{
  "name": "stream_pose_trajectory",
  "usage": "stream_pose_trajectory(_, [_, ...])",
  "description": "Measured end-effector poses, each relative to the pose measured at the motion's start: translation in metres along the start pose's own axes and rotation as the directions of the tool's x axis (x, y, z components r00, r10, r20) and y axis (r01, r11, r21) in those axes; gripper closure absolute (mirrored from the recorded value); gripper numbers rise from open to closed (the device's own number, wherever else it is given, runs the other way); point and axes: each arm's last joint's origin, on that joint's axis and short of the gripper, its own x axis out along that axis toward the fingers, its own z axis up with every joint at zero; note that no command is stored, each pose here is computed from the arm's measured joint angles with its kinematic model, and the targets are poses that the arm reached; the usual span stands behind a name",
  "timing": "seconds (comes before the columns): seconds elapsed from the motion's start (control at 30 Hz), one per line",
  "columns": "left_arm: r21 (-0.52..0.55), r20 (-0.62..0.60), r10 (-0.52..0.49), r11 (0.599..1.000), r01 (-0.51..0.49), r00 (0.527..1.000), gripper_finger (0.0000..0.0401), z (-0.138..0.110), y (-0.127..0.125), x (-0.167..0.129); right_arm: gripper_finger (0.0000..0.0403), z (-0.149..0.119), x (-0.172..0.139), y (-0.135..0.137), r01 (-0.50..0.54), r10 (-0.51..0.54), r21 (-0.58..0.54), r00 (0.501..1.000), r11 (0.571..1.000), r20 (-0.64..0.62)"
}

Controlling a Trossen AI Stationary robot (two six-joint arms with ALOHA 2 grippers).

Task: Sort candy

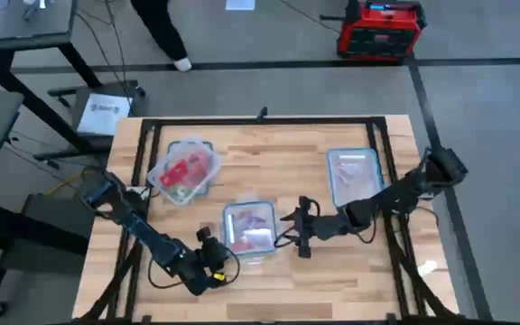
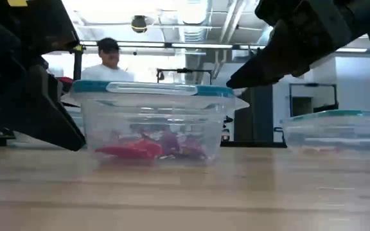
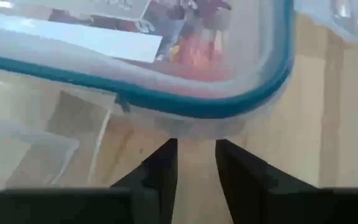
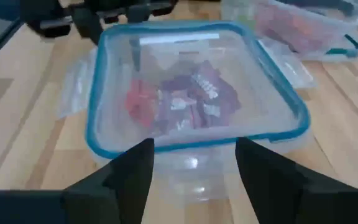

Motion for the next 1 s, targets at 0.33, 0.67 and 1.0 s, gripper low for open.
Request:
stream_pose_trajectory(0.33, [0.005,-0.005,0.002,1.000,-0.002,1.000,0.0308,-0.001,0.000,0.000,0.0188,-0.009,0.021,0.005,-0.006,0.006,-0.083,1.000,0.997,-0.009])
stream_pose_trajectory(0.67, [0.019,-0.012,0.004,1.000,-0.004,1.000,0.0308,-0.002,0.001,0.000,0.0188,0.001,0.029,0.002,0.004,-0.003,-0.068,1.000,0.998,0.010])
stream_pose_trajectory(1.0, [0.001,-0.009,0.001,1.000,-0.001,1.000,0.0308,-0.001,0.001,0.000,0.0188,0.003,0.029,0.003,-0.004,0.006,-0.043,0.999,0.999,0.034])
